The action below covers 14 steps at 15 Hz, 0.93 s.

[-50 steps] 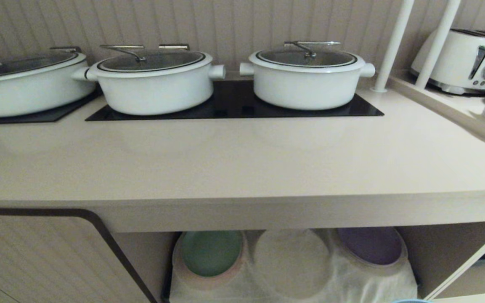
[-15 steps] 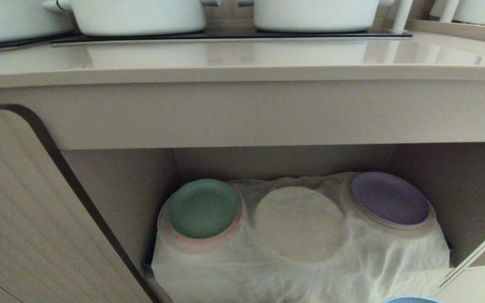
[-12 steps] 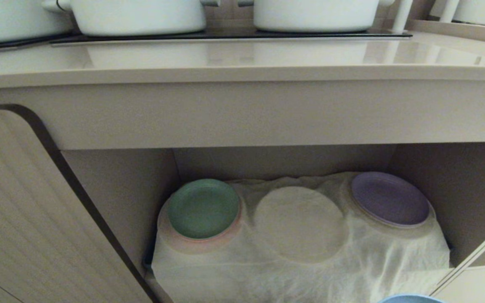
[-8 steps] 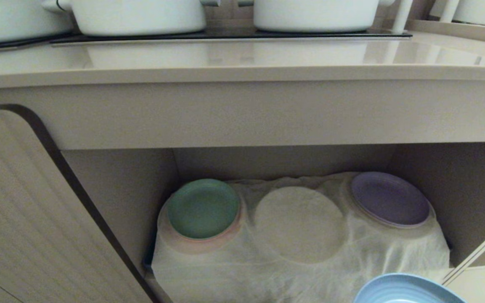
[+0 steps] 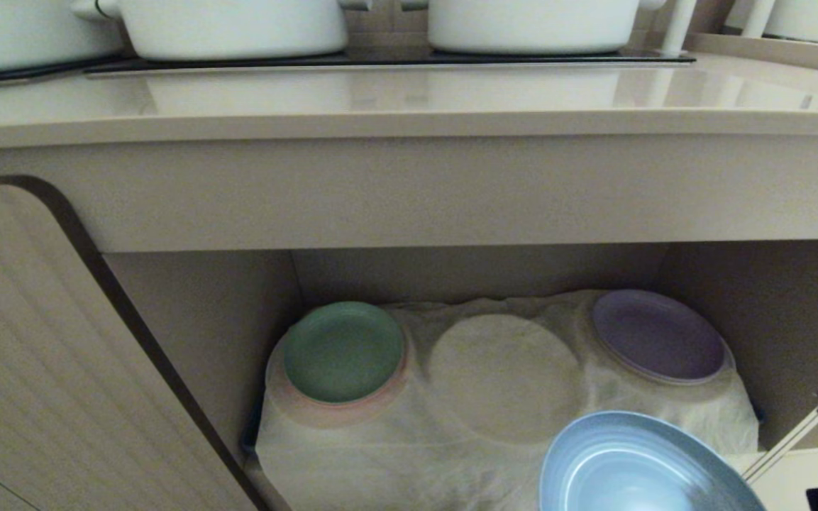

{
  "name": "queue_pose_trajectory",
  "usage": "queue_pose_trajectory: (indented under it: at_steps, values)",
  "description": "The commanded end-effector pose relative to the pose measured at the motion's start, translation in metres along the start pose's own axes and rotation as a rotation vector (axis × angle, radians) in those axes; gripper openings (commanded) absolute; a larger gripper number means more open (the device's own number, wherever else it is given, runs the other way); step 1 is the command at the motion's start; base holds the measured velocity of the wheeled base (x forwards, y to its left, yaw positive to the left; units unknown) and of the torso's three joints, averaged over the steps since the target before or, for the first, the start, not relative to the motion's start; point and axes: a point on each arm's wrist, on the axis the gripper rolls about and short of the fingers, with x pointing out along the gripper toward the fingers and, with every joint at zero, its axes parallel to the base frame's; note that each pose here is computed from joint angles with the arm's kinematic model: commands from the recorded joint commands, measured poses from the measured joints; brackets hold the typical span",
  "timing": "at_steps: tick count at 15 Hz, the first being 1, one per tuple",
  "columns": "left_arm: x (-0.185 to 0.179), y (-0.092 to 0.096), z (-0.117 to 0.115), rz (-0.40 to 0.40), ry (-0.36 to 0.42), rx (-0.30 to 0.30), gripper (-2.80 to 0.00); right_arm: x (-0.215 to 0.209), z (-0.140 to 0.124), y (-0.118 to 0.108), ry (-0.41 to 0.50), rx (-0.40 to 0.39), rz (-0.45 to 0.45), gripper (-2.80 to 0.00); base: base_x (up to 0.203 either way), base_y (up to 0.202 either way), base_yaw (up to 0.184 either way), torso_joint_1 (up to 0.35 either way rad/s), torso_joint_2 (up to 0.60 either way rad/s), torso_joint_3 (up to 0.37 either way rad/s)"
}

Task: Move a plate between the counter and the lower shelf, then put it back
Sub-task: Put the plate in the cupboard

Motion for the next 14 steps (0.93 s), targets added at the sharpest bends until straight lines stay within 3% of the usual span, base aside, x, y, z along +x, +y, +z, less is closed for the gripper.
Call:
queue_pose_trajectory:
  at_steps: [1,12,14]
  values:
    - [0.0,0.0,0.0,0.001,-0.002,-0.001,-2.8,0.019,0.014,0.004,0.065,0.014,-0.009,-2.8,0.0,0.0,0.0,0.0,0.0,0.0]
    - [0.0,0.0,0.0,0.001,0.0,-0.001,-2.8,0.081,0.068,0.022,0.075,0.02,0.054,-2.8,0.0,0.0,0.0,0.0,0.0,0.0]
    - [0.0,0.0,0.0,0.001,-0.001,-0.001,-2.8,0.088,0.081,0.029,0.066,0.059,0.056,-2.8,0.0,0.0,0.0,0.0,0.0,0.0]
